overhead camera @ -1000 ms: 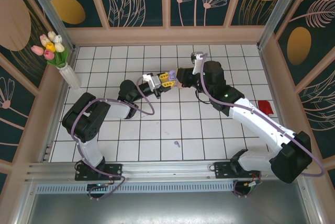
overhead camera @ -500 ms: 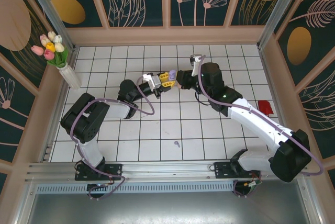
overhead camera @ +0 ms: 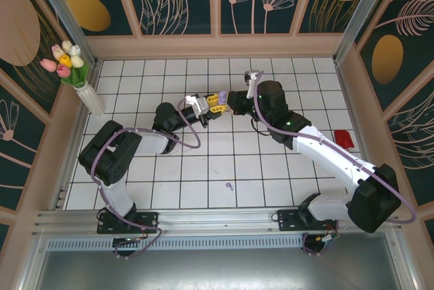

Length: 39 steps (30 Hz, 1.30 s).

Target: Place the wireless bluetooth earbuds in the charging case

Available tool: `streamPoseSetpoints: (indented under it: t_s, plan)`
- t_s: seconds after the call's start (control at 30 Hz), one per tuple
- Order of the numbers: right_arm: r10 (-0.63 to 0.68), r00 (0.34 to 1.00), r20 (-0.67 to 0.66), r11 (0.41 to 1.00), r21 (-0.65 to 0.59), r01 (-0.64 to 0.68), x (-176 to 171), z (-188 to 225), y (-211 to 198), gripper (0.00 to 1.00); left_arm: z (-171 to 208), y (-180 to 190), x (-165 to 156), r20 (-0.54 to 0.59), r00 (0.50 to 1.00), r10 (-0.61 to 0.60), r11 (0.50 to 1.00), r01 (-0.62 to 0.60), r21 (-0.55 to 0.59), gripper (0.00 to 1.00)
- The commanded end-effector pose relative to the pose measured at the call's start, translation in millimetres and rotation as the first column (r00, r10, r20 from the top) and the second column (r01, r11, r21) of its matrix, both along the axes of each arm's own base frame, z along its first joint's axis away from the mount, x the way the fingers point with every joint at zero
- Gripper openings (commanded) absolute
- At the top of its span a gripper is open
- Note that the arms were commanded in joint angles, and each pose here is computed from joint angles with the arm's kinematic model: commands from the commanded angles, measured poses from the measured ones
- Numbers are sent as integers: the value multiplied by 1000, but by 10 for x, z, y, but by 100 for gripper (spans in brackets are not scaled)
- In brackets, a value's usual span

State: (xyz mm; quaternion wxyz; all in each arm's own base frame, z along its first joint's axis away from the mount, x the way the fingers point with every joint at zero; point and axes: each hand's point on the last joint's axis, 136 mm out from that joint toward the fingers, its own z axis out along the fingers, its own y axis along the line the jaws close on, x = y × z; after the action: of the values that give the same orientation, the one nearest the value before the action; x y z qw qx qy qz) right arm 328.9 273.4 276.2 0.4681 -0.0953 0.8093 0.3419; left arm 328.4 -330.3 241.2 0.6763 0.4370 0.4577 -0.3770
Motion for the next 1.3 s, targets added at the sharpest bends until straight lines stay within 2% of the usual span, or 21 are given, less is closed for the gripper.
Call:
streamPoseSetpoints:
  t_s: [0.0,0.43,0.7,0.87,1.0,1.17,1.27]
  plan:
    - [49,999,0,999,-18,-49,-26,-69,75,16,280,-10,-89,91,996,-21,999,24,-34,0]
    - [128,992,11,977,-176,-124,-183,-267,311,15,307,-16,-47,82,997,-10,999,13,-36,0]
    - [176,984,-1,957,-233,-171,-272,-386,459,15,305,-12,-35,76,997,-3,999,6,-33,0]
    - [135,991,-18,962,-237,-135,-205,-433,412,16,292,-11,-48,72,997,-4,1000,6,-30,0]
    - [85,996,-26,982,-168,-88,-113,-305,287,33,272,-2,-44,64,998,2,1000,0,-29,0]
    - [73,997,8,997,-28,-72,-121,139,153,56,244,24,-27,54,998,22,999,-20,-36,0]
    - [59,998,29,997,49,-61,-149,411,43,63,234,33,-26,50,998,27,999,-25,-45,0]
